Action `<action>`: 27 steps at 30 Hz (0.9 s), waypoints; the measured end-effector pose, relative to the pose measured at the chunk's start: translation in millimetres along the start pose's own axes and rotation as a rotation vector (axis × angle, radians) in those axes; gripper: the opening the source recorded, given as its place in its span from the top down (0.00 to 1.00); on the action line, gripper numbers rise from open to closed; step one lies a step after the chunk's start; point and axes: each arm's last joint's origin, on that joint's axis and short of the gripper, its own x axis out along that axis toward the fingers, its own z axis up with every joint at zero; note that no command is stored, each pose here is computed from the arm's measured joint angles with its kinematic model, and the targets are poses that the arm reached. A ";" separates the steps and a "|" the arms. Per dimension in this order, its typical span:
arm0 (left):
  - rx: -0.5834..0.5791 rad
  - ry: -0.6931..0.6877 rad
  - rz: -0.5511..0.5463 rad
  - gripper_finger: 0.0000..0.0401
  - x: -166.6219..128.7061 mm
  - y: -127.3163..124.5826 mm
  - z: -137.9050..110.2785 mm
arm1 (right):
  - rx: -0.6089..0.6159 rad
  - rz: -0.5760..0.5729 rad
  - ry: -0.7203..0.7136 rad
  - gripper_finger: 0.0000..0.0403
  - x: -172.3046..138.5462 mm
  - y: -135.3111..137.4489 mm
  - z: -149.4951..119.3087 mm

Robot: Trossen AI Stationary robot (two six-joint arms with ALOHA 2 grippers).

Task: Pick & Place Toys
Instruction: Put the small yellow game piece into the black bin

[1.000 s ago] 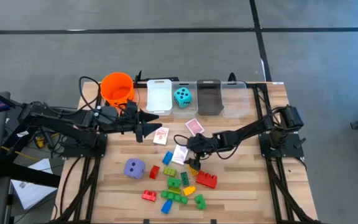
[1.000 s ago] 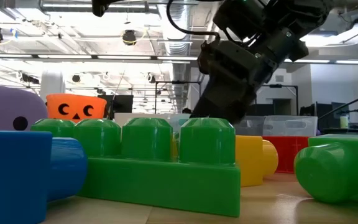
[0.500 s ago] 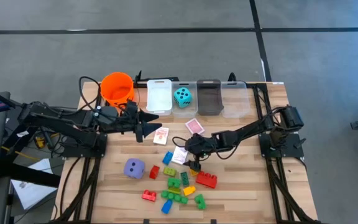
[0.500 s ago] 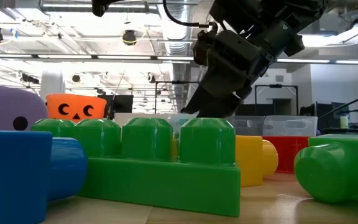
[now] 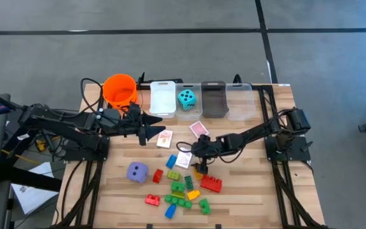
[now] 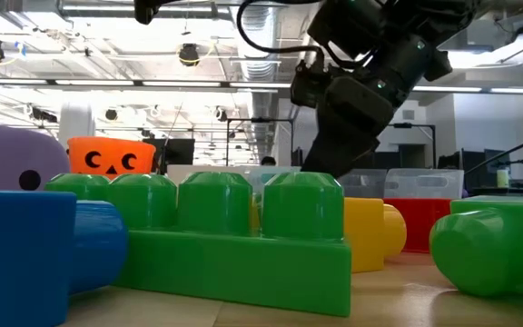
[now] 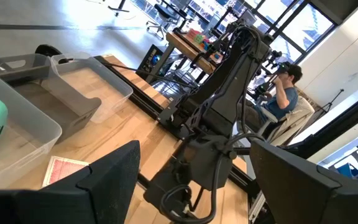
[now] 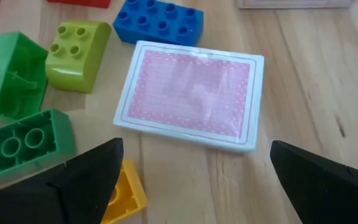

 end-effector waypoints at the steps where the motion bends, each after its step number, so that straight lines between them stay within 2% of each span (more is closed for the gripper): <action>1: 0.000 0.000 0.000 0.26 0.0 0.0 0.0 | 0.009 -0.001 0.002 0.01 0.0 -0.2 -0.2; 5: -0.004 0.000 0.000 0.26 0.0 -0.1 0.1 | 0.122 0.005 0.046 0.01 -0.8 0.5 -2.0; 16: -0.002 0.000 0.000 0.26 0.0 -0.1 0.1 | 0.510 -0.026 0.175 0.01 -17.0 15.5 15.8; 21: 0.000 0.000 -0.001 0.26 -0.1 -0.1 0.1 | 0.599 0.011 0.174 0.01 -20.1 24.0 21.6; 25: 0.000 0.000 -0.001 0.26 -0.1 -0.1 0.1 | 0.650 0.068 0.237 0.01 -20.0 28.4 19.2; 27: 0.000 0.000 0.000 0.26 -0.1 -0.1 0.0 | 0.673 0.057 0.288 0.01 -19.9 27.7 15.1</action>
